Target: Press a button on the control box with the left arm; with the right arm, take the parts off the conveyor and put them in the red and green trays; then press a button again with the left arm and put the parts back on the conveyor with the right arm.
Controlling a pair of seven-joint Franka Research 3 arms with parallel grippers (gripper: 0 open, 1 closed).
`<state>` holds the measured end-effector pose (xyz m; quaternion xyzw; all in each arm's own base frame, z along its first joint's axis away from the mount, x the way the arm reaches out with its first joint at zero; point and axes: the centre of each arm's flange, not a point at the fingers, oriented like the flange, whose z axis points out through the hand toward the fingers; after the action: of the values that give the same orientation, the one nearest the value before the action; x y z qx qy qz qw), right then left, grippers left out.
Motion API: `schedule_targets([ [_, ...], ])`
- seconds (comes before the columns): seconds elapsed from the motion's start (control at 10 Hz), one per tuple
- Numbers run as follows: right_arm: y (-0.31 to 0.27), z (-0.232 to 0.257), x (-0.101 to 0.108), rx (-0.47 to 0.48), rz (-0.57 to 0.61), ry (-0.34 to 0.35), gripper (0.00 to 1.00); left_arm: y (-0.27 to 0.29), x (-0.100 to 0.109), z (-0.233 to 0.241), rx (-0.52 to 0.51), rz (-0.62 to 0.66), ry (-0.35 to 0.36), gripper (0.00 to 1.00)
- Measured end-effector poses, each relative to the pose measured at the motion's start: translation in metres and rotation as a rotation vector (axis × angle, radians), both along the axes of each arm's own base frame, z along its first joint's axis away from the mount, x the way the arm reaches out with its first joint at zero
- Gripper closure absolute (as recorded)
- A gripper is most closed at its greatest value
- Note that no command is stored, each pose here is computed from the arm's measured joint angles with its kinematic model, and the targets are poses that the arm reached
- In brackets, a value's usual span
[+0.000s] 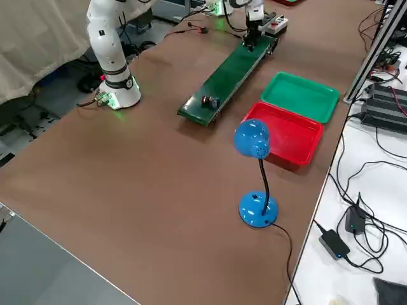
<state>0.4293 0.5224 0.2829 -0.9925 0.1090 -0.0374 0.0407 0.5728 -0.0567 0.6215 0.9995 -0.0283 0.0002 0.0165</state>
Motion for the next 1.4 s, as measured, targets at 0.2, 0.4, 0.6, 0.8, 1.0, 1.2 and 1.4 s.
schedule_targets([
  [0.2, -0.008, -0.009, 0.001, -0.009, -0.007, -0.001, 0.60, 0.000, 0.000, 0.000, 0.000, 0.000, 0.000, 0.00],
  [0.4, -0.013, -0.009, 0.008, -0.015, -0.015, -0.010, 0.60, 0.000, 0.000, 0.000, 0.000, 0.000, 0.000, 0.00],
  [0.6, -0.015, -0.009, 0.009, -0.017, -0.017, -0.012, 0.60, 0.000, 0.000, 0.000, 0.000, 0.000, 0.000, 0.00],
  [0.8, -0.015, -0.009, 0.009, -0.017, -0.016, -0.012, 0.60, 0.000, 0.000, 0.000, 0.000, 0.000, 0.000, 0.00],
  [1.0, -0.015, -0.010, 0.008, -0.019, -0.015, -0.012, 0.57, 0.000, 0.000, 0.000, 0.000, 0.000, 0.000, 0.00],
  [1.2, -0.016, -0.011, 0.008, -0.029, -0.005, -0.019, 0.49, 0.000, 0.000, 0.000, 0.000, 0.000, 0.000, 0.00],
  [1.4, -0.018, -0.011, 0.010, -0.032, -0.006, -0.021, 0.39, 0.000, 0.000, 0.000, 0.000, -0.001, 0.000, 0.00],
])
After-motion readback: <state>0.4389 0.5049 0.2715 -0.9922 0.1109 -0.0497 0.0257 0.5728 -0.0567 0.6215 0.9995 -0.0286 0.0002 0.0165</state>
